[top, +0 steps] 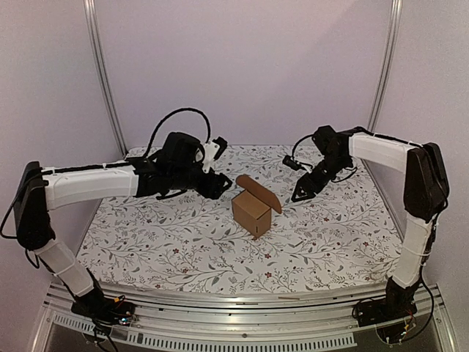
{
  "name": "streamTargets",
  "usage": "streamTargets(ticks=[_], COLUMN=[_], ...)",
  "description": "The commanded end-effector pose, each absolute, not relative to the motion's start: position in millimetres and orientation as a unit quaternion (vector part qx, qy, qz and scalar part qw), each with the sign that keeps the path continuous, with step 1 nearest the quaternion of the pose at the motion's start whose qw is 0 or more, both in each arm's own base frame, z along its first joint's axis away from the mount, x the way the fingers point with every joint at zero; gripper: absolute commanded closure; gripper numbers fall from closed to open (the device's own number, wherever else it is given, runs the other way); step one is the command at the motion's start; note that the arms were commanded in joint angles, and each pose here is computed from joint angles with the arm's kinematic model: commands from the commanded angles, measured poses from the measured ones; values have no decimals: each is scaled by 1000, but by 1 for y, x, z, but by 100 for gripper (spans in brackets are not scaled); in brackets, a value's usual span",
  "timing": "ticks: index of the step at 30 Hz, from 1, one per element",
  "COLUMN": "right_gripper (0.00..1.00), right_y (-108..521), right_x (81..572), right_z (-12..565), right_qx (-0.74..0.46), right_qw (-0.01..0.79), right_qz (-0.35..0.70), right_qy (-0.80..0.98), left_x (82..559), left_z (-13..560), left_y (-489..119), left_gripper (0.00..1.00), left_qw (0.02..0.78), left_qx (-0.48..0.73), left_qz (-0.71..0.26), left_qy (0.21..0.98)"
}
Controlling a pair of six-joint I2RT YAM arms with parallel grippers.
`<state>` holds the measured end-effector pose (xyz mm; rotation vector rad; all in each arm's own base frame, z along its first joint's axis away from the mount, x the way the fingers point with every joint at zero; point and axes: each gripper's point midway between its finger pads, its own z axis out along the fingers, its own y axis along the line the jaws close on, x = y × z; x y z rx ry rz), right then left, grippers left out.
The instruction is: Fold the paper box
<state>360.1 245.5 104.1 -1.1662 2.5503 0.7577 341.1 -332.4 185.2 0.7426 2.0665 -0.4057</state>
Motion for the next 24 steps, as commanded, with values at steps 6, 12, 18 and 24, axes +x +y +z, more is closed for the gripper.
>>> streamTargets(ticks=[6, 12, 18, 24], right_gripper=[7, 1, 1, 18], right_y=[241, 254, 242, 233], right_x=[347, 304, 283, 286], right_z=[209, 205, 198, 175], right_qx=[-451, -495, -536, -569], right_qw=[318, 219, 199, 174], right_qz=[233, 325, 306, 250], right_qy=[801, 776, 761, 764], left_x=[365, 380, 386, 387], left_z=[176, 162, 150, 144], left_y=[-357, -371, -379, -388], left_gripper=[28, 29, 36, 51], left_qw=[367, 349, 338, 326], left_qx=[472, 527, 556, 572], left_qz=[-194, -180, -176, -190], left_qy=[778, 754, 739, 729])
